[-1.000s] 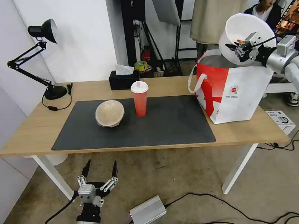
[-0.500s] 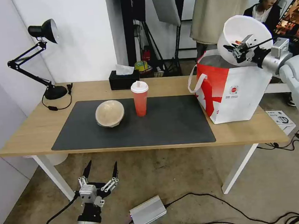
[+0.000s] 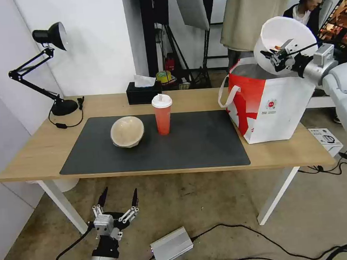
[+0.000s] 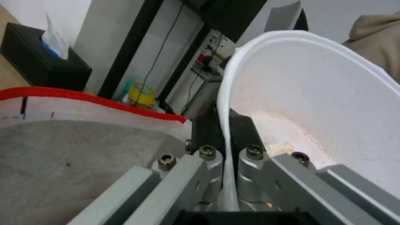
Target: Pick up the trash from the table and place it into the takeout bag.
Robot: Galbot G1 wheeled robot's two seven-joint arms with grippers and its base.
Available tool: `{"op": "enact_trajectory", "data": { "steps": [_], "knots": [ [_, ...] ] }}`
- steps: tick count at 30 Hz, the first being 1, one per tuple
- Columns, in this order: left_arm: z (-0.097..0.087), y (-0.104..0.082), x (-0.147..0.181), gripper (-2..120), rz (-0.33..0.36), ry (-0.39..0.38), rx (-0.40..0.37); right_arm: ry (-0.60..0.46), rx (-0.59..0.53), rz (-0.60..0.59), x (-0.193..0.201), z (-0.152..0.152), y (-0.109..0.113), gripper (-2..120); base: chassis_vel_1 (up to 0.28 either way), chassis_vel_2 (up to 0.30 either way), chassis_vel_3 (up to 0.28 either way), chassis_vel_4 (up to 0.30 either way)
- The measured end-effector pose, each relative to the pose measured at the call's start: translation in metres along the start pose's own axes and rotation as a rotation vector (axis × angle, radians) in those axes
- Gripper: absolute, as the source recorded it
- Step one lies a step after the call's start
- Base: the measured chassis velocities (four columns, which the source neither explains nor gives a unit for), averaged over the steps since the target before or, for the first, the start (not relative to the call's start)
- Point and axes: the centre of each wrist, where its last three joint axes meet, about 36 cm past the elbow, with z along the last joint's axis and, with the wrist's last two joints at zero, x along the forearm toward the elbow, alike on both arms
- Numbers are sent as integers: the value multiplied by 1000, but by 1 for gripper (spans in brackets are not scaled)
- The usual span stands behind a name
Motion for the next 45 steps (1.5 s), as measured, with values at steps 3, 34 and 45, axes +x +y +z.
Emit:
{"op": "enact_trajectory", "data": {
  "steps": [3, 34, 45],
  "knots": [
    [1, 0, -1, 100, 0, 1, 1, 1, 0, -1, -5, 3, 2, 0, 0, 0, 0, 0],
    [9, 2, -3, 100, 4, 8, 7, 19, -2, 3, -21, 16, 10, 0, 0, 0, 0, 0],
    [9, 2, -1, 100, 3, 7, 8, 21, 5, 14, -20, 16, 14, 18, 0, 0, 0, 0]
  ]
}}
